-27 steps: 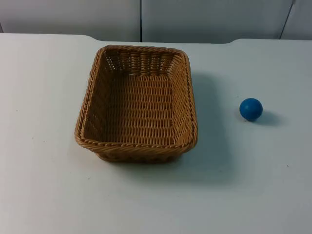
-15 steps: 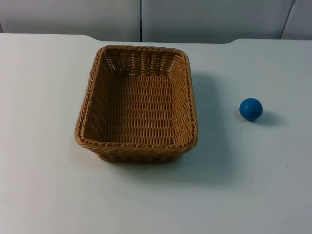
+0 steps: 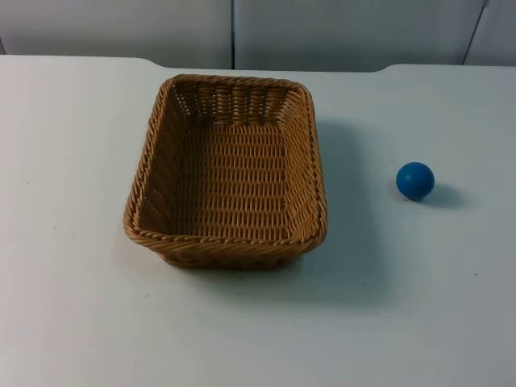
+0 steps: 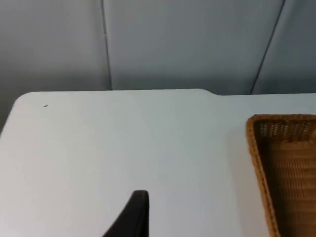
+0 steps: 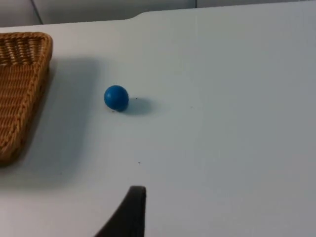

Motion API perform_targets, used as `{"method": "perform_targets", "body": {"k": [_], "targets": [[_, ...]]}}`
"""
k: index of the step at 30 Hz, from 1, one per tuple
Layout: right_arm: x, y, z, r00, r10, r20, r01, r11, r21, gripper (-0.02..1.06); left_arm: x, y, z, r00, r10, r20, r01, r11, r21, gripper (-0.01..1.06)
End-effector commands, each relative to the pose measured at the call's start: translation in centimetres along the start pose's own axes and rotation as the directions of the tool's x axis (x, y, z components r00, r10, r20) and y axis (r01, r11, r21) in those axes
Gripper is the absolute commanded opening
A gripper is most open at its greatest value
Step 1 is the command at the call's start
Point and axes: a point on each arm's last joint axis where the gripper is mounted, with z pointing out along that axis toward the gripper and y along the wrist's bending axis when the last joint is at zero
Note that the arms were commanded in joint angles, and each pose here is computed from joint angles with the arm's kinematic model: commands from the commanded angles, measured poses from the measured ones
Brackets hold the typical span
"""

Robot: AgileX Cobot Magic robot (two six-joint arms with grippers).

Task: Pick up the basket with the left hand and place the ball into the basket with the right hand.

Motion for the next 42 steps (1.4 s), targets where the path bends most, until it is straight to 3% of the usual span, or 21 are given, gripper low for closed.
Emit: {"method": "perform_targets", "body": {"k": [1, 4, 10, 15, 18, 20, 25, 30, 42], "targets": [[0.0, 0.2, 0.0, 0.999, -0.04, 0.011, 0.041, 0.998, -0.042, 1.01, -1.7, -0.7, 2.4, 1.0, 0.011, -0.016, -0.01, 0.996, 0.087, 0.97], [0.0, 0.0, 0.0, 1.0, -0.013, 0.011, 0.014, 1.0, -0.02, 1.01, -3.4, -1.3, 6.9, 0.997, -0.048, -0.058, 0.058, 0.983, 0.172, 0.97], [0.0, 0.0, 0.0, 1.0, -0.013, 0.011, 0.014, 1.0, -0.02, 1.01, -4.3, -0.9, 12.5, 0.995, -0.073, -0.065, 0.083, 0.985, 0.152, 0.97], [0.0, 0.0, 0.0, 1.0, -0.013, 0.011, 0.014, 1.0, -0.02, 1.01, -3.8, -1.2, 16.5, 0.99, -0.06, -0.125, 0.079, 0.985, 0.153, 0.97], [0.0, 0.0, 0.0, 1.0, -0.013, 0.011, 0.014, 1.0, -0.02, 1.01, -3.0, -3.6, 19.0, 0.984, -0.011, -0.175, 0.043, 0.982, 0.182, 0.97], [0.0, 0.0, 0.0, 1.0, -0.015, 0.011, 0.015, 1.0, -0.02, 1.01, -2.3, -6.0, 21.2, 0.971, 0.068, -0.228, -0.031, 0.987, 0.159, 0.97], [0.0, 0.0, 0.0, 1.0, -0.015, 0.011, 0.015, 1.0, -0.02, 1.01, -1.7, -9.1, 24.9, 0.953, 0.124, -0.275, -0.091, 0.987, 0.132, 0.97], [0.0, 0.0, 0.0, 1.0, -0.015, 0.011, 0.015, 1.0, -0.02, 1.01, -0.3, -10.9, 29.1, 0.932, 0.122, -0.341, -0.073, 0.986, 0.152, 0.97], [0.0, 0.0, 0.0, 1.0, -0.015, 0.011, 0.015, 1.0, -0.02, 1.01, 4.5, -12.3, 35.1, 0.882, 0.074, -0.466, 0.001, 0.987, 0.158, 0.97]]}}
